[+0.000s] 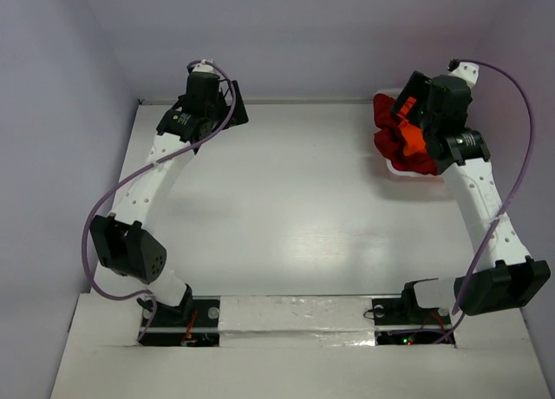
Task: Fold and stack the t-shirts
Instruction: Grab crumpled tshirt from bin with the right arm
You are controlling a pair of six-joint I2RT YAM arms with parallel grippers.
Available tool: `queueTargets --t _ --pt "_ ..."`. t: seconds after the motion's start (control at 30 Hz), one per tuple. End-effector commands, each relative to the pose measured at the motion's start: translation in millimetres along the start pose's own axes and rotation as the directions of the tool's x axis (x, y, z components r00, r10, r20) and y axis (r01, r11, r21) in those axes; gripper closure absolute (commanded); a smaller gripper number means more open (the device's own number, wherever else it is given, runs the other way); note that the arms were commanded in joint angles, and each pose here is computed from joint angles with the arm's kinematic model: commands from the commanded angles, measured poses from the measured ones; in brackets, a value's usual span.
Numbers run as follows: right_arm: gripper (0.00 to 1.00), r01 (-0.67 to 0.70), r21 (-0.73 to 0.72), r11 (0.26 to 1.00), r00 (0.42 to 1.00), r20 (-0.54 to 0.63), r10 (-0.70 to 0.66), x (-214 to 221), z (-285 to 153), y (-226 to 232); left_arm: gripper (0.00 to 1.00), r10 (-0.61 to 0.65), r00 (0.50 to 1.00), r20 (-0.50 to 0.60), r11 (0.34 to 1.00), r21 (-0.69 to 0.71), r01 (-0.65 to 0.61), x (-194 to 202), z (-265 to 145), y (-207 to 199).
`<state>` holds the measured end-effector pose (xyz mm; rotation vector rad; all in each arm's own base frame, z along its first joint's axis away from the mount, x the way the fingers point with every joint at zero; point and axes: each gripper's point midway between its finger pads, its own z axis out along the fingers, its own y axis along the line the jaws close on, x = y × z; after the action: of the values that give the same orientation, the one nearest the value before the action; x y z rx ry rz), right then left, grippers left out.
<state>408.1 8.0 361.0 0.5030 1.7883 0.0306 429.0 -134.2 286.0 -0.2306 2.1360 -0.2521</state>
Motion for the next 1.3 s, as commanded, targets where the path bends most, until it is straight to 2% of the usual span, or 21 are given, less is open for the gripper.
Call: queueTargets --t 0.0,0.17,0.4,0.53,0.8,1.03,1.27 --pt "0.00 0.021 0.058 0.998 0.999 0.022 -0.023 -12.0 -7.1 -9.0 0.01 -0.010 0.999 0.031 1.000 -0.001 0.010 -13.7 -7.6 -3.2" --pt "0.00 0.011 0.100 0.995 0.998 0.054 -0.016 -18.5 -11.9 -17.9 0.01 -0.018 0.999 0.044 1.000 -0.023 0.019 -15.9 -9.8 1.1" --pt "0.00 0.019 0.083 0.996 0.999 0.027 -0.021 -13.2 -7.5 -13.2 0.01 -0.012 0.999 0.052 0.998 -0.061 0.015 -21.1 -9.5 5.9" --pt "0.00 0.010 0.048 0.999 1.000 -0.004 -0.010 -2.0 0.2 -5.5 0.01 0.004 0.999 0.037 1.000 -0.022 -0.003 -16.4 -8.7 -2.8" --pt "0.00 -0.006 0.007 1.000 1.000 0.006 0.006 -1.7 6.9 4.2 0.01 0.010 1.000 -0.005 0.999 0.052 -0.010 -4.5 9.4 -18.1" --pt "0.00 0.079 0.177 0.981 0.995 -0.075 -0.066 22.1 39.3 -17.9 0.01 -0.011 0.996 -0.090 0.994 0.109 0.021 9.1 26.4 -34.7" --pt "0.07 0.126 0.431 0.894 0.987 -0.148 -0.068 45.3 54.3 -56.0 0.01 0.015 1.000 0.001 0.997 0.079 -0.015 -25.7 1.4 -38.6"
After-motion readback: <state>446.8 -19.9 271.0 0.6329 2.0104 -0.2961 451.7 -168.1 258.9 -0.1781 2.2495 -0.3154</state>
